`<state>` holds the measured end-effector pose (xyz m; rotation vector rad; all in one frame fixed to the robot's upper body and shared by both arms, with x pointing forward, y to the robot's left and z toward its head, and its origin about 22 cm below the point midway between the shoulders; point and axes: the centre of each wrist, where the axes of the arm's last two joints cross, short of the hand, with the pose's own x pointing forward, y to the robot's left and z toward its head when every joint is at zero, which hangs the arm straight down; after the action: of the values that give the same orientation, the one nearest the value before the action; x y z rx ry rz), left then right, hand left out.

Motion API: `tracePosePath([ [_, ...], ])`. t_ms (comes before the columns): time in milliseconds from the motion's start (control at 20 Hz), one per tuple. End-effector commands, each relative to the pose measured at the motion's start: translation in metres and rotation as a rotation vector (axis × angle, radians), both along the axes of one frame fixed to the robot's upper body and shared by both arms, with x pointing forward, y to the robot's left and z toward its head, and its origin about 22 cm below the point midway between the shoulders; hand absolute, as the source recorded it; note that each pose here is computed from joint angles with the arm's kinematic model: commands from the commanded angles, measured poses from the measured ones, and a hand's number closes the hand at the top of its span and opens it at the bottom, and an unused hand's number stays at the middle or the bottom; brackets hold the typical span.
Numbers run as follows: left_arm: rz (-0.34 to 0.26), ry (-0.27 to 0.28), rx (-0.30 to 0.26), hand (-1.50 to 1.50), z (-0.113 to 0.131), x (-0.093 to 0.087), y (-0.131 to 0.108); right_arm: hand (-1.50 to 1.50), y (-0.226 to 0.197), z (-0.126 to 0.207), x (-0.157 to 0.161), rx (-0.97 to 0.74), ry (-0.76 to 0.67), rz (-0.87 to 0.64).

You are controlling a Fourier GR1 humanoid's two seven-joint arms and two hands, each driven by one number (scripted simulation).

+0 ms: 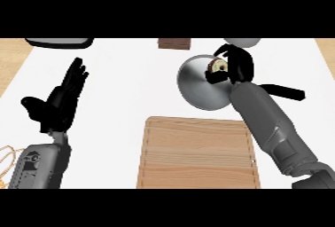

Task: Pick the cupcake from the cutting board and place it in the pan

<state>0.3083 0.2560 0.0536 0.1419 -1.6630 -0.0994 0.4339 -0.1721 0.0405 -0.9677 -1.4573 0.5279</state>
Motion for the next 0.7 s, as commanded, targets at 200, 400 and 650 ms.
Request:
tracePosePath([
  [200, -0.007, -0.002, 0.005, 0.00, 0.006, 0.006, -0.004, -1.50, -0.032, -0.022, -0.005, 0.212, 0.150, 0.139],
  [400, -0.011, 0.011, -0.003, 0.00, -0.005, 0.000, -0.009, -1.50, -0.022, -0.034, -0.011, 0.236, 0.026, 0.135],
  [650, 0.038, 0.011, 0.006, 0.00, 0.004, -0.006, 0.013, -1.50, -0.035, -0.014, -0.003, 0.420, -0.157, 0.130],
])
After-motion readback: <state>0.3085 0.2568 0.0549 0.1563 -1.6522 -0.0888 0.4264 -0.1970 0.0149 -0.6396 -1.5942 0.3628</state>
